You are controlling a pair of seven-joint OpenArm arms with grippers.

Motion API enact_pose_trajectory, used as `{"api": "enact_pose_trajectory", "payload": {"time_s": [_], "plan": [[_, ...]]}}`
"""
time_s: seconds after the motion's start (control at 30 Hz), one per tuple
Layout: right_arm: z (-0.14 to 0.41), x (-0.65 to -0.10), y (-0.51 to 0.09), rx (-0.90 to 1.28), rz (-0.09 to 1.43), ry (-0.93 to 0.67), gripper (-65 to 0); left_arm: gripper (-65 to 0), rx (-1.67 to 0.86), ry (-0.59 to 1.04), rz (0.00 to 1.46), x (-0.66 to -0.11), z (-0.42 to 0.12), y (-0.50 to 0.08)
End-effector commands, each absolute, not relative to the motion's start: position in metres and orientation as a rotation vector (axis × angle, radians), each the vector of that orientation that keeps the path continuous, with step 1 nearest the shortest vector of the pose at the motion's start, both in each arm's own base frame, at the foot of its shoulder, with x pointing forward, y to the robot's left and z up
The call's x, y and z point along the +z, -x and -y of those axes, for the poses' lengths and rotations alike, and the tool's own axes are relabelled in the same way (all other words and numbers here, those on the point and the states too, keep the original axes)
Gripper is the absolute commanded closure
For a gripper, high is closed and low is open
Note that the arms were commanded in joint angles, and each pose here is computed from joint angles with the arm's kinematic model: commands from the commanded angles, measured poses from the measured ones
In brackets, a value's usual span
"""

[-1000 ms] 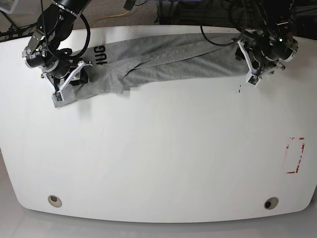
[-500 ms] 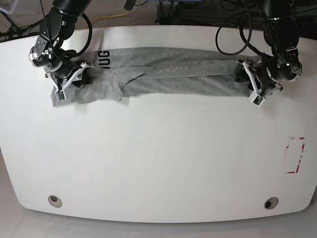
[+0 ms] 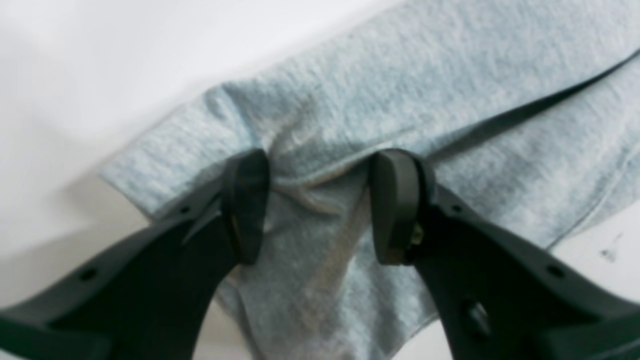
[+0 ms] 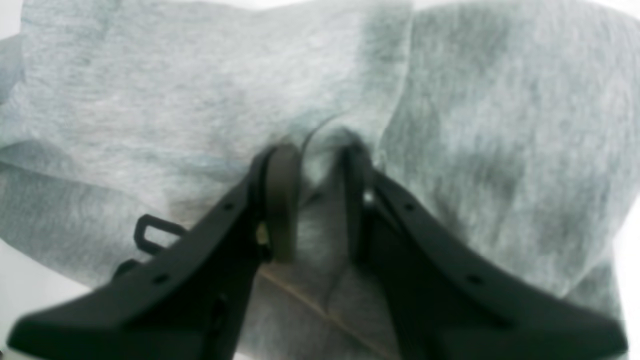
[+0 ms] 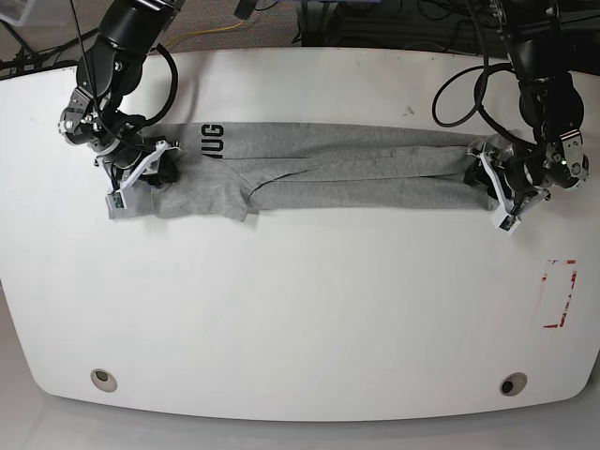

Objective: Fold the T-shirt properly
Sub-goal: 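Lower the folded hem with both grippers, forming a long strip, then grasp the strip end with the left gripper and fold it toward the right gripper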

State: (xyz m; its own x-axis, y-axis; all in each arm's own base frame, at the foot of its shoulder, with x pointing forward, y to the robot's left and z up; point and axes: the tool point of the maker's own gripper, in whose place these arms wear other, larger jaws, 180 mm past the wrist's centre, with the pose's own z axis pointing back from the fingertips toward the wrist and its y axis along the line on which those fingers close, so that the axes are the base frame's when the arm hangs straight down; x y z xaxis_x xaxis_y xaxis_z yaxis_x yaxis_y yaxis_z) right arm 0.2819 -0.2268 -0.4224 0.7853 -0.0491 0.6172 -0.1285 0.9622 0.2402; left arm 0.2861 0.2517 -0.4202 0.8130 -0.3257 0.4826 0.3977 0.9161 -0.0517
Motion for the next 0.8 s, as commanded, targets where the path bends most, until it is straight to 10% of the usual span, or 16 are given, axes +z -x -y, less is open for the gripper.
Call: {"api": "enact_pose_trajectory", "payload": {"time_s": [0.0,0.37,0.77], "plan": [[0.238,-0.424,-0.278,0.046,0.632,-0.232,-14.6,-31.1,-0.413,0.07,0.509,-0.394,-0.264,-0.296],[0.236,-0.426,-0.277,0.048,0.626,-0.236,-14.6,-45.4,-0.219,0.141,0.714,-0.332,-0.294,-0.299],[0.236,-0.426,-0.276,0.048,0.625,-0.234,-14.6,-46.5,-0.088,0.237,0.578,-0.385,-0.303,-0.27]]}}
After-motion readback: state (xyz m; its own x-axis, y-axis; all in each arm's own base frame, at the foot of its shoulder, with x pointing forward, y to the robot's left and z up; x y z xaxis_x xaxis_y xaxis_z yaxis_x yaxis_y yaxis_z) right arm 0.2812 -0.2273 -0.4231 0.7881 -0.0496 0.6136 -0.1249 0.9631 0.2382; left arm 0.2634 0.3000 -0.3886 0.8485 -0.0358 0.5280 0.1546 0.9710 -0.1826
